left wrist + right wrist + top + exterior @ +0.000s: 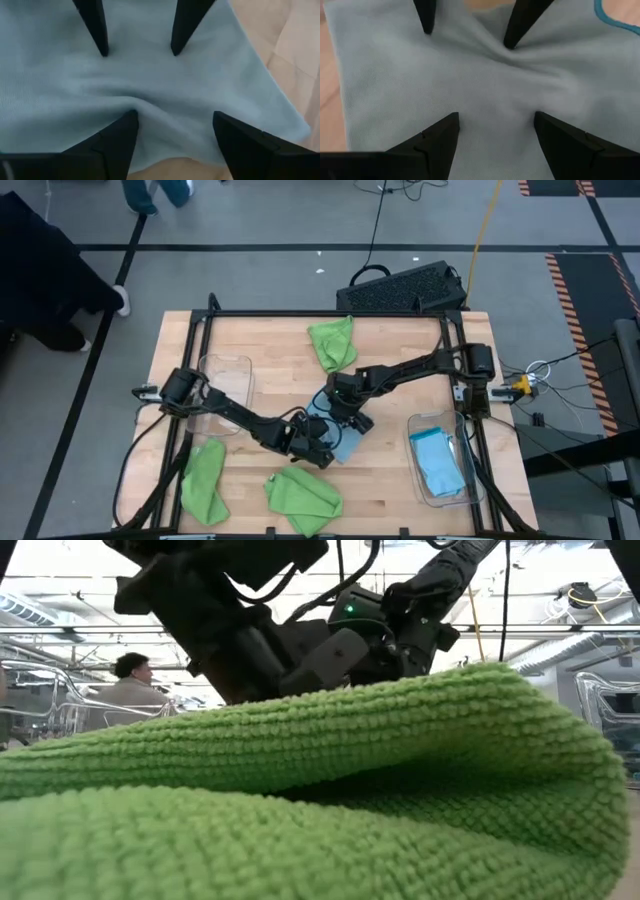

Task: Sort microfiber towel by color & place in baskets
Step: Fold the blue microfiber towel

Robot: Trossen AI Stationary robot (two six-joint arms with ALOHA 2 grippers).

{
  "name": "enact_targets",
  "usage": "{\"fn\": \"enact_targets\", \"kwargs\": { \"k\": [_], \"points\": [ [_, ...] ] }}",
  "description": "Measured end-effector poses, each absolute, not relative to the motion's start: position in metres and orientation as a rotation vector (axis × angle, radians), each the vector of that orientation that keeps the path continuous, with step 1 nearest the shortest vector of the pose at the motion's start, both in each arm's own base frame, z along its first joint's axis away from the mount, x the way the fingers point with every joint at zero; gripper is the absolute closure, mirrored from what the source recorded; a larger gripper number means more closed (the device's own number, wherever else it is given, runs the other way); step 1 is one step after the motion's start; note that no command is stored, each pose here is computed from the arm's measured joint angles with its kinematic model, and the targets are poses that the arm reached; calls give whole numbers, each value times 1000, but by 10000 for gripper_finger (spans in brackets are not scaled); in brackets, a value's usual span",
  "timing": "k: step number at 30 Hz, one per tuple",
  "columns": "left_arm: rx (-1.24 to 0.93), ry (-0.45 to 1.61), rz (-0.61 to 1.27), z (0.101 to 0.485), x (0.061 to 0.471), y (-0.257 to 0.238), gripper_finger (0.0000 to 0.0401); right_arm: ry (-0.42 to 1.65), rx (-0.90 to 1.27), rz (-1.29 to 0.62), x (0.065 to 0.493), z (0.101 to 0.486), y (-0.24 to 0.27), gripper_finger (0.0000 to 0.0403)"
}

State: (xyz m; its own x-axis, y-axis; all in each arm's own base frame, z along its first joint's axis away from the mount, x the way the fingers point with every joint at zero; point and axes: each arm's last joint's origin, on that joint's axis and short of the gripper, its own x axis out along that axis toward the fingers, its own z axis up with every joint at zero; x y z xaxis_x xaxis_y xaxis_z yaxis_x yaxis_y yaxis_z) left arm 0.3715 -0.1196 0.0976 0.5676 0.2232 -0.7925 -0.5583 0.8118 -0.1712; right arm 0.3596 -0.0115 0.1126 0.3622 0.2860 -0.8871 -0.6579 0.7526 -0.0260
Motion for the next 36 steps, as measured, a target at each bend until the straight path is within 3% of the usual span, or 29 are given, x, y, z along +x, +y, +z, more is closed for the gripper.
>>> {"fn": "enact_targets", "kwargs": {
  "k": [6,12,18,24,31,36],
  "points": [
    [-254,924,420,91,368,-119,177,1071,-331,541,359,115,-10,160],
    [-218,1050,380,96,358,-119,260,1156,-273,350,353,128,3,178],
    [-179,1086,360,105,351,-119,300,1219,-190,306,343,139,24,157],
    [-139,1127,425,126,337,-111,277,1214,-161,328,342,140,39,118],
    [-153,1056,410,162,329,-108,204,1117,-163,329,348,148,44,99],
    [-65,1067,331,168,325,-114,154,1058,-166,304,344,169,43,99]
  ]
}}
